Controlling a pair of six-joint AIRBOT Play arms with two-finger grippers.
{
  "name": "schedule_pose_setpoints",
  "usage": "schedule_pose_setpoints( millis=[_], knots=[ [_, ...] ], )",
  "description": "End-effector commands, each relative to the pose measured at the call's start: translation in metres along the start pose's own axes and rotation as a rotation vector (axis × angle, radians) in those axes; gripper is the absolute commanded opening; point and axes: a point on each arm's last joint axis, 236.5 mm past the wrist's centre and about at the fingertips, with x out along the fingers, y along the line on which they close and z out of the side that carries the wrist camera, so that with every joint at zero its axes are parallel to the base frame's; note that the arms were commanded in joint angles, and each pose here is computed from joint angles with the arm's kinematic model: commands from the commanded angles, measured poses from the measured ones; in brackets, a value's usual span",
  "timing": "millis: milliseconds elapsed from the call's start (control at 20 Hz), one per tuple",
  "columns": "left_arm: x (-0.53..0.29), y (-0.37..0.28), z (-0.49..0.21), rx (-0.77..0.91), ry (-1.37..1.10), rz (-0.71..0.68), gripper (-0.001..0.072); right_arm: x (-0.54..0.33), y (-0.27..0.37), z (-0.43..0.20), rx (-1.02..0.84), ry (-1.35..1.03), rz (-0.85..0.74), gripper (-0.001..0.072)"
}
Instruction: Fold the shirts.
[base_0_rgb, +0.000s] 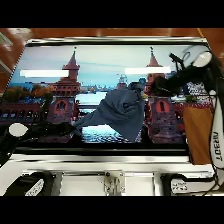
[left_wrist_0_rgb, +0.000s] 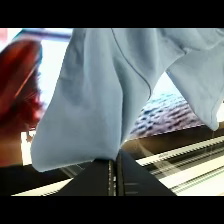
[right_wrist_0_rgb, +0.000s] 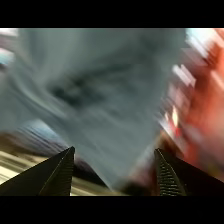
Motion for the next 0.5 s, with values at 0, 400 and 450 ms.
schedule_pose_setpoints(
  millis=[0,400,450],
  knots=[
    [-0.001,-0.001,0.002,0.001,-0.008,-0.005,0.0035,0.009,-0.056,-0.093,0.192,0.166,-0.046,0.0675],
    [0.000,-0.002,0.002,0.000,-0.009,-0.005,0.0036,0.141,-0.025,-0.186,0.433,0.191,0.123,0.0675],
    [0.000,-0.002,0.002,0.000,-0.008,-0.005,0.0035,0.149,-0.019,-0.185,0.413,0.188,0.120,0.0675]
  ],
)
